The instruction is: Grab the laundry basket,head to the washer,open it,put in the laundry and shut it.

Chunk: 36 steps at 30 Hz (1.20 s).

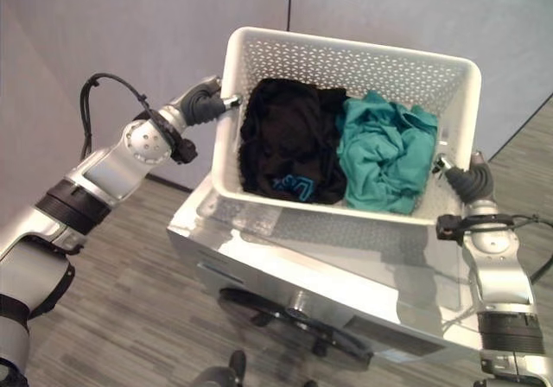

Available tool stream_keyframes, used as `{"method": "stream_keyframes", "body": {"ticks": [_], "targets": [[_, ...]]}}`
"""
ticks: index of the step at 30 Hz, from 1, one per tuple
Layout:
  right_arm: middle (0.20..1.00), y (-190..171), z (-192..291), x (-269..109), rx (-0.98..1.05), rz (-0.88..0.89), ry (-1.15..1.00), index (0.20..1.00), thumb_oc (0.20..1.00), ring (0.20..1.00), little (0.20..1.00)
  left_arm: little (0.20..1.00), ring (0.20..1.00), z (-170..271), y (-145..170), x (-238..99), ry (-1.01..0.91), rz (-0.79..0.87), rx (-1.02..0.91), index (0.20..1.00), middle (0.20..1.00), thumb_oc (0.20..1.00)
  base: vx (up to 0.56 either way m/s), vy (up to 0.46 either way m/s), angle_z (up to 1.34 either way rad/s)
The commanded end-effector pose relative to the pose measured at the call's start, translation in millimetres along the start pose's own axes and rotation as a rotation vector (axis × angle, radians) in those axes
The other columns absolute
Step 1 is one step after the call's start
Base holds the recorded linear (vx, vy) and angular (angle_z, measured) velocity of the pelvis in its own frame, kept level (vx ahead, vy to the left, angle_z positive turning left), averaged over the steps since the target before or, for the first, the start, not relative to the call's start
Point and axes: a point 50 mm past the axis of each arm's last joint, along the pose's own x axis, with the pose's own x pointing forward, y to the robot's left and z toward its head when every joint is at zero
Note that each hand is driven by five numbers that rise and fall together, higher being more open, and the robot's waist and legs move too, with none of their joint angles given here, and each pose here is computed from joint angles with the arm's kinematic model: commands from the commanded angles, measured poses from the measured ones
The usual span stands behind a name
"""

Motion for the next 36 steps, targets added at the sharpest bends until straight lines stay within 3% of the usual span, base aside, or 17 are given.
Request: {"method": "stream_keyframes", "body": {"ticks": [1,10,25,36], "targets": [[0.200,53,-5,-17,0.044,0.248,-0.001,0.200,0.200,0.200,0.200,0.200,0.200,70,-41,19,-0.279,-0.144,0.003,0.200,0.200,0.200,-0.01,-0.029,0.08],[0.200,56,-3,-27,0.124,0.253,-0.026,0.200,0.200,0.200,0.200,0.200,0.200,100,-31,24,-0.386,-0.102,0.035,0.200,0.200,0.200,0.00,-0.007,0.02],[0.200,62,47,-4,0.162,0.211,-0.218,0.200,0.200,0.200,0.200,0.200,0.200,89,1,21,-0.356,0.025,0.065,0.200,0.200,0.200,0.02,0.012,-0.05],[0.200,60,61,22,0.138,0.169,-0.220,0.200,0.200,0.200,0.200,0.200,0.200,83,16,29,-0.303,0.083,0.065,0.200,0.200,0.200,0.00,0.003,-0.01]]}}
